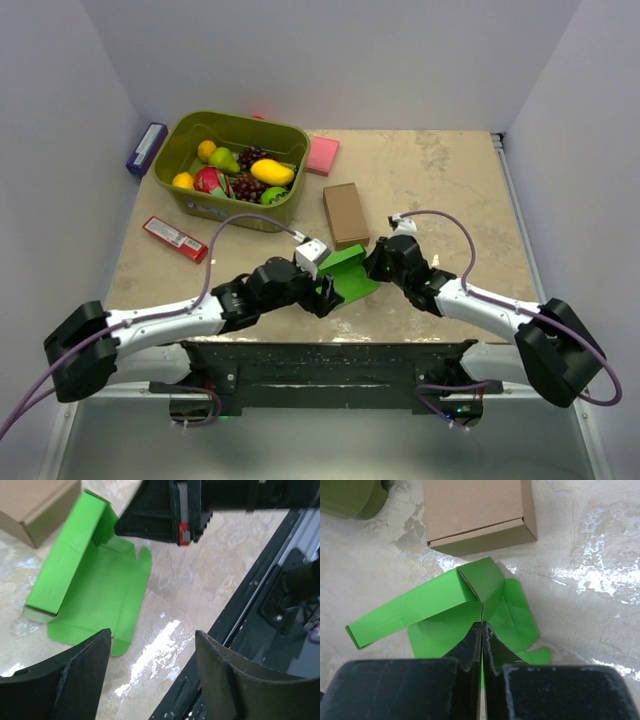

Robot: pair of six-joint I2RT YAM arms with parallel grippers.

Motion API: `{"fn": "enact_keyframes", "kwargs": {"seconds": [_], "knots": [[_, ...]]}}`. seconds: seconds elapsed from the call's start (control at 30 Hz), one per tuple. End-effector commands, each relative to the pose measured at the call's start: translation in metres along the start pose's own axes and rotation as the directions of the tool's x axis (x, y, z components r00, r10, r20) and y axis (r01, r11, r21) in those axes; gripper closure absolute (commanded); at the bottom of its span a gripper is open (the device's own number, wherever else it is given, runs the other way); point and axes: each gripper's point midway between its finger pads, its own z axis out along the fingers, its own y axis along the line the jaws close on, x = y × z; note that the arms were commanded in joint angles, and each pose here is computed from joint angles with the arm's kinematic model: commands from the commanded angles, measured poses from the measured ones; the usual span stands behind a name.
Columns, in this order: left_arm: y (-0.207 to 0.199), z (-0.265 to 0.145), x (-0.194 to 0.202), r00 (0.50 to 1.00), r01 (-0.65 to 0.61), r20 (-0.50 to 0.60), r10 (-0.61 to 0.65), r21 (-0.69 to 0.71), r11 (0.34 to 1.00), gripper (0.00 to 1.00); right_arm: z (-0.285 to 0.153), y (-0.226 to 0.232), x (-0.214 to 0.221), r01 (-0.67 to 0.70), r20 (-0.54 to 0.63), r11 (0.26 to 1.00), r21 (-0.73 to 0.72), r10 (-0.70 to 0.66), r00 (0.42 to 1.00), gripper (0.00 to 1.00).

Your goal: Fold the paper box

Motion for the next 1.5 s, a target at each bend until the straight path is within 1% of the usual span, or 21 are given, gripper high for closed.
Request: {"fn": "enact_keyframes", "kwargs": {"seconds": [0.0,0.03,0.13,0.2,0.4,0.53,0.73,1.27,1.47], "knots": [[0.014,-0.029,-0.04,0.985,0.137,0.12,-0.128,-0.074,0.988,0.25,-0.006,0.0,-0.015,-0.051,0.05,0.998,0.046,0.049,0.998,1.0],[0.027,-0.033,-0.041,0.974,0.194,0.138,-0.179,-0.103,0.976,0.25,-0.007,0.001,-0.015,-0.053,0.05,0.998,0.044,0.051,0.997,1.0],[0.049,-0.038,-0.044,0.95,0.274,0.192,-0.247,-0.128,0.953,0.24,-0.006,0.003,-0.013,-0.06,0.052,0.997,0.048,0.058,0.997,1.0],[0.061,-0.037,-0.041,0.943,0.299,0.198,-0.268,-0.149,0.942,0.24,-0.006,0.004,-0.013,-0.062,0.052,0.997,0.051,0.06,0.997,1.0],[0.082,-0.024,-0.052,0.918,0.347,0.26,-0.298,-0.167,0.923,0.25,-0.004,0.008,-0.008,-0.062,0.045,0.997,0.05,0.059,0.997,1.0],[0.09,-0.015,-0.059,0.898,0.381,0.292,-0.331,-0.137,0.914,0.29,-0.004,0.011,-0.007,-0.07,0.049,0.996,0.049,0.068,0.997,1.0],[0.097,-0.002,-0.053,0.893,0.402,0.275,-0.357,-0.13,0.906,0.32,-0.003,0.013,-0.007,-0.067,0.047,0.997,0.05,0.064,0.997,1.0],[0.108,0.023,-0.026,0.889,0.441,0.206,-0.41,-0.135,0.887,0.34,-0.002,0.015,-0.005,-0.071,0.05,0.996,0.054,0.068,0.996,1.0],[0.114,0.031,-0.023,0.889,0.44,0.208,-0.408,-0.144,0.886,0.39,-0.001,0.018,-0.003,-0.069,0.042,0.997,0.046,0.067,0.997,1.0]]}}
